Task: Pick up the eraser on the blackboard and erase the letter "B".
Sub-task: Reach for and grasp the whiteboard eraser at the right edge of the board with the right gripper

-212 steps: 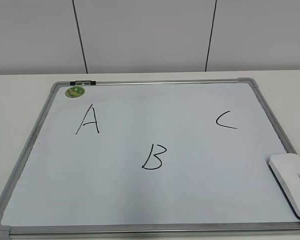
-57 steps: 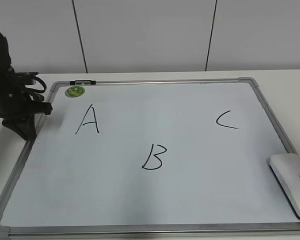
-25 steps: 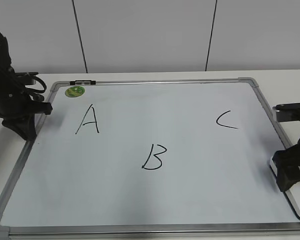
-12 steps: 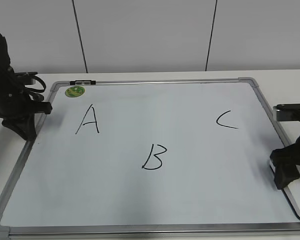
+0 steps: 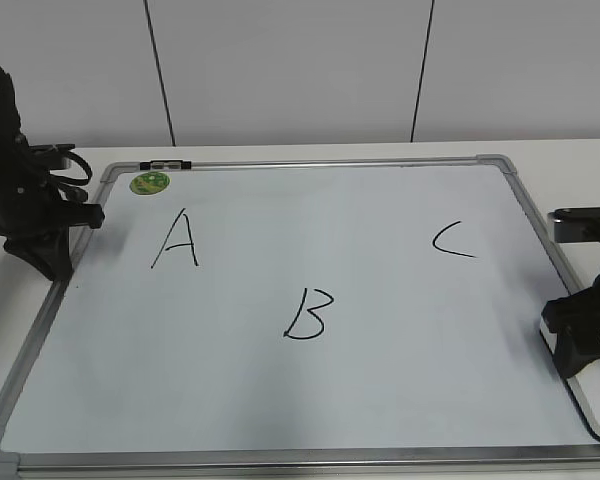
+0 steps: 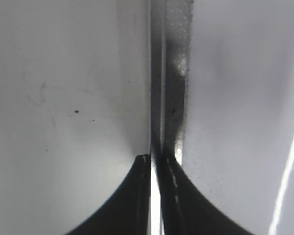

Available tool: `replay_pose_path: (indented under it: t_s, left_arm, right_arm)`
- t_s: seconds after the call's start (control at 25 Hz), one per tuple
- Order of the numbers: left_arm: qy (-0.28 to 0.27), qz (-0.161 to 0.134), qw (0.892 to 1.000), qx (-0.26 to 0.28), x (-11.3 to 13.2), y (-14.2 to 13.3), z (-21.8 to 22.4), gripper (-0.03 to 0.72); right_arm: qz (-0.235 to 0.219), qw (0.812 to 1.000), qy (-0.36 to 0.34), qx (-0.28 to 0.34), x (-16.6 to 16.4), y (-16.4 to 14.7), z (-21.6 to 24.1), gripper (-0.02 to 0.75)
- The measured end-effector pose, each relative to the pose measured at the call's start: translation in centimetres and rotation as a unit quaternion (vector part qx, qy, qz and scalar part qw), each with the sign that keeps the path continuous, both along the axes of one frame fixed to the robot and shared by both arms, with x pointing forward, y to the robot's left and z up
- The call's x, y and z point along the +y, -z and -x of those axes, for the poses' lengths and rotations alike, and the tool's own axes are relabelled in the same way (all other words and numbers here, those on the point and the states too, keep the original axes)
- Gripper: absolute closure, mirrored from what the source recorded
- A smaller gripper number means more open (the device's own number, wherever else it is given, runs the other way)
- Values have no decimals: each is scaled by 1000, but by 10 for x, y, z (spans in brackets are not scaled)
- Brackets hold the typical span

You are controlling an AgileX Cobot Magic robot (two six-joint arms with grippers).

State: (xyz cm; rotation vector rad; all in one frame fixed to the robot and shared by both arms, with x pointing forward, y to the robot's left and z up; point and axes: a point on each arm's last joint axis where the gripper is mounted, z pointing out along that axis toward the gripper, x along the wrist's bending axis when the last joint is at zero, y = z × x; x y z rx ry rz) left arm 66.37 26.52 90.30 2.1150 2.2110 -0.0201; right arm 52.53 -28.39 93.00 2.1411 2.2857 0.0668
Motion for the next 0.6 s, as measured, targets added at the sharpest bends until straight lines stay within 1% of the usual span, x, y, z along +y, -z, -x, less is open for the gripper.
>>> replay_pose_path:
  t_s: [0.32, 0.48, 0.56, 0.6]
  left_arm:
    - [-1, 1, 1000, 0, 0, 0, 0, 654]
    - [-1, 2, 1000, 0, 0, 0, 0, 654]
    - [-2, 3, 1000, 0, 0, 0, 0, 654]
    - [-2, 3, 1000, 0, 0, 0, 0, 654]
  right_arm:
    - [0, 1000, -1, 0, 0, 0, 0, 211]
    - [-28, 999, 22, 7, 5, -4, -4, 211]
    - [-39, 999, 27, 11, 9, -10, -7, 211]
    - [-45, 999, 11, 6, 17, -22, -15, 211]
